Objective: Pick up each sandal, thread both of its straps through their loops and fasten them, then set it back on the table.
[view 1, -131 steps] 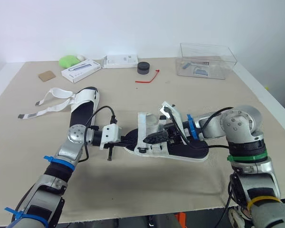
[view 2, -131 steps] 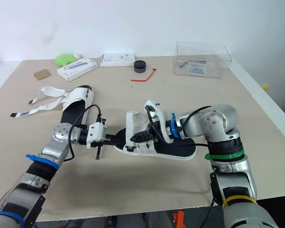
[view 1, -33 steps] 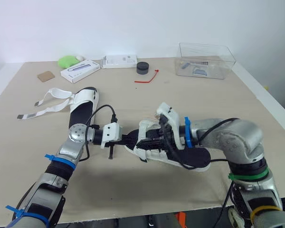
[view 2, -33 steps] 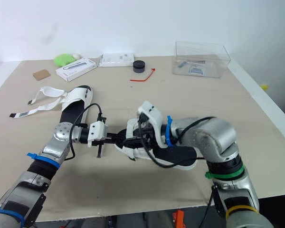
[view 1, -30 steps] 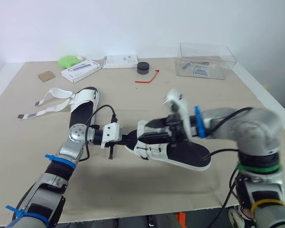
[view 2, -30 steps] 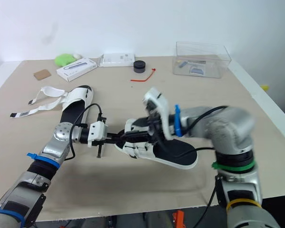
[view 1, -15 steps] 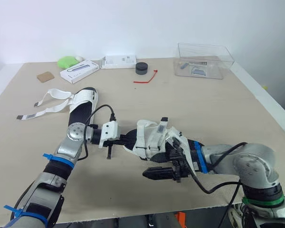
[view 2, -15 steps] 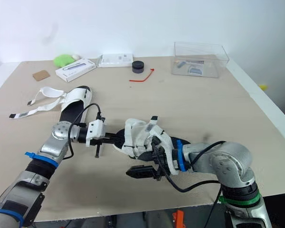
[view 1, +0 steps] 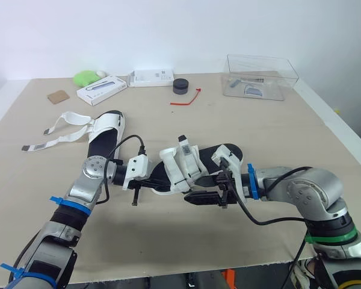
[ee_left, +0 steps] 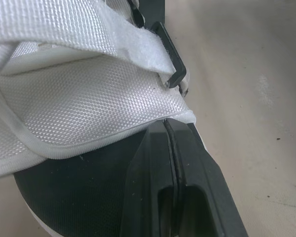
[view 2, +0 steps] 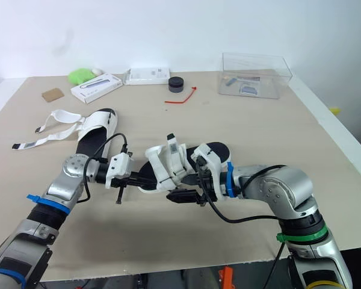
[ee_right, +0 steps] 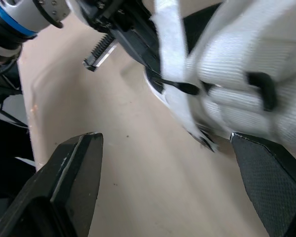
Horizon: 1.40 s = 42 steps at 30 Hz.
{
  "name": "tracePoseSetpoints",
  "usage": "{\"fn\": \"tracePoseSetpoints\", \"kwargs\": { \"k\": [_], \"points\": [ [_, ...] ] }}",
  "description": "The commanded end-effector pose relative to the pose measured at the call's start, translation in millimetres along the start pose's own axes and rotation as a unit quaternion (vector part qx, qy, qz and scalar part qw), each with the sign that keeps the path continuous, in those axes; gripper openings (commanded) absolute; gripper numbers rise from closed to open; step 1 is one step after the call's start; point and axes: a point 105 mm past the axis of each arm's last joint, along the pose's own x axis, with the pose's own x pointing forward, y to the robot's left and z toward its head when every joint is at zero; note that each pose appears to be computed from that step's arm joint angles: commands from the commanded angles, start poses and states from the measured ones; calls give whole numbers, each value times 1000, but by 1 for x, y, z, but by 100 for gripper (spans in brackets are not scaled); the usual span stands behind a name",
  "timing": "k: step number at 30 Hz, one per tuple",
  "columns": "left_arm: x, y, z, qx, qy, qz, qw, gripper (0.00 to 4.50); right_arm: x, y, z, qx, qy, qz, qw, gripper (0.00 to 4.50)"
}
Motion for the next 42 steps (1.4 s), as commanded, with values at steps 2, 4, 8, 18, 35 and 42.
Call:
{"fn": "tracePoseSetpoints", "kwargs": {
  "k": [2,4,8,18,35,42],
  "points": [
    [-2,5,-3,23,13,25,999,0,6,14,11,-27,-16,28,999,443],
    [-3,10,-3,30,15,37,999,0,11,18,11,-28,-18,37,999,443],
    [-3,11,-4,34,15,39,999,0,14,19,10,-28,-17,39,999,443],
    [-1,8,-4,34,13,34,999,0,15,12,-10,-13,1,17,1000,210],
    [-1,4,-7,31,17,29,999,0,4,28,-45,26,43,34,998,7],
    [-1,4,-9,30,21,28,999,0,-3,47,-55,58,62,77,993,7]
  ]
}}
